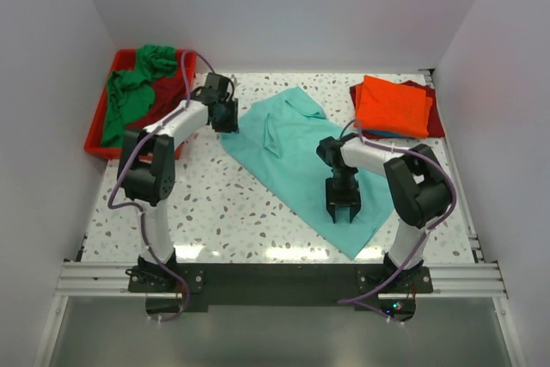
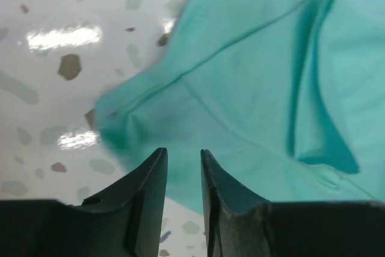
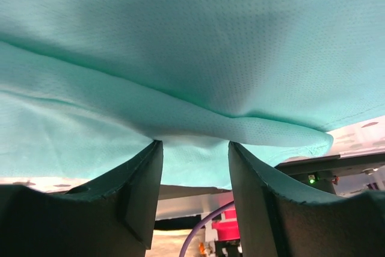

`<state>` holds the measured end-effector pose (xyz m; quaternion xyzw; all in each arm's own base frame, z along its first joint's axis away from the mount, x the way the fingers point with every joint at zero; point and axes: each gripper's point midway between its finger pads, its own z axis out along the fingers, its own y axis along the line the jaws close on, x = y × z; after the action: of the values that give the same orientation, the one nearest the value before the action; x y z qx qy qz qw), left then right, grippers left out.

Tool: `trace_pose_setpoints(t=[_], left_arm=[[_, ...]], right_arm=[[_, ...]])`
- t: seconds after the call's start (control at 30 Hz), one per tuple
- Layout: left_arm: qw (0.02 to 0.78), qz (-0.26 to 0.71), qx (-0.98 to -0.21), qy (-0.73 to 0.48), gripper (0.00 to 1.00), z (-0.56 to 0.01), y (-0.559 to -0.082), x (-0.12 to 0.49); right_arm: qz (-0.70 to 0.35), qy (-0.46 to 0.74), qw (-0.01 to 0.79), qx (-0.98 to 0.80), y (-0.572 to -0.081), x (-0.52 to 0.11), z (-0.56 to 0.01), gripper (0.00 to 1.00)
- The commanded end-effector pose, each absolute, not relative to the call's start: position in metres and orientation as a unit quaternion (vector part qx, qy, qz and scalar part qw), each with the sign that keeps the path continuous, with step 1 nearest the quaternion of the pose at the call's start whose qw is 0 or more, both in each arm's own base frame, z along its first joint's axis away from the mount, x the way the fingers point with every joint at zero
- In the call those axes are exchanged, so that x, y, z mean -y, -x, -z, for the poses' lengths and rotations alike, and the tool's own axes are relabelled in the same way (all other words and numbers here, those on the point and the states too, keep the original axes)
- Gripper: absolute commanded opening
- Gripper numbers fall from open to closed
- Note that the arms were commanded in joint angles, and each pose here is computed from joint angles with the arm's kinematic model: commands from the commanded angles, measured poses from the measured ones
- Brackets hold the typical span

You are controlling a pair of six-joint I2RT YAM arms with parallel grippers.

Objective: Fold and stack the t-shirts
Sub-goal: Fold the tshirt

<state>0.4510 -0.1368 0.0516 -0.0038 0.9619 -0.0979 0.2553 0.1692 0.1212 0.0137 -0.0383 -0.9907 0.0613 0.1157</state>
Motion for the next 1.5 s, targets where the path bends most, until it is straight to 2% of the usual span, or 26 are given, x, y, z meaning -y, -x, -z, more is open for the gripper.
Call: trace_pose_setpoints(t=[0.0, 0.13, 0.3, 0.43, 0.83, 1.2, 1.33, 1.4, 1.47], left_arm=[[0.314, 0.120, -0.941, -0.026, 0.34, -0.110, -0.466, 0.160], [0.319, 0.126, -0.939, -0.027, 0.34, -0.111, -0.468, 0.163], [0.295, 0.180, -0.938, -0.029, 0.34, -0.097, -0.461, 0.184], [0.264, 0.205, -0.942, -0.031, 0.34, -0.063, -0.452, 0.193], [0.204, 0.128, -0.971, 0.002, 0.33, -0.001, -0.418, 0.134], [0.198, 0.086, -0.976, 0.007, 0.33, -0.005, -0.382, 0.103], [0.216, 0.074, -0.973, 0.004, 0.33, -0.018, -0.382, 0.099], [0.238, 0.074, -0.968, -0.015, 0.43, -0.034, -0.390, 0.106], [0.254, 0.070, -0.964, -0.033, 0.46, -0.047, -0.398, 0.114]], right_arm=[[-0.063, 0.036, 0.065, 0.995, -0.192, -0.125, -0.034, 0.52], [-0.052, 0.032, 0.044, 0.997, -0.205, -0.131, -0.049, 0.53], [-0.035, 0.030, 0.049, 0.998, -0.212, -0.142, -0.038, 0.53], [-0.032, 0.027, 0.051, 0.998, -0.215, -0.144, -0.023, 0.53], [-0.032, 0.005, 0.073, 0.997, -0.200, -0.148, -0.006, 0.53], [-0.038, -0.062, 0.088, 0.993, -0.181, -0.170, -0.005, 0.53], [-0.040, -0.072, 0.082, 0.993, -0.182, -0.174, -0.012, 0.53], [-0.044, -0.072, 0.072, 0.994, -0.187, -0.173, -0.018, 0.54], [-0.038, -0.067, 0.059, 0.995, -0.192, -0.177, -0.030, 0.54]])
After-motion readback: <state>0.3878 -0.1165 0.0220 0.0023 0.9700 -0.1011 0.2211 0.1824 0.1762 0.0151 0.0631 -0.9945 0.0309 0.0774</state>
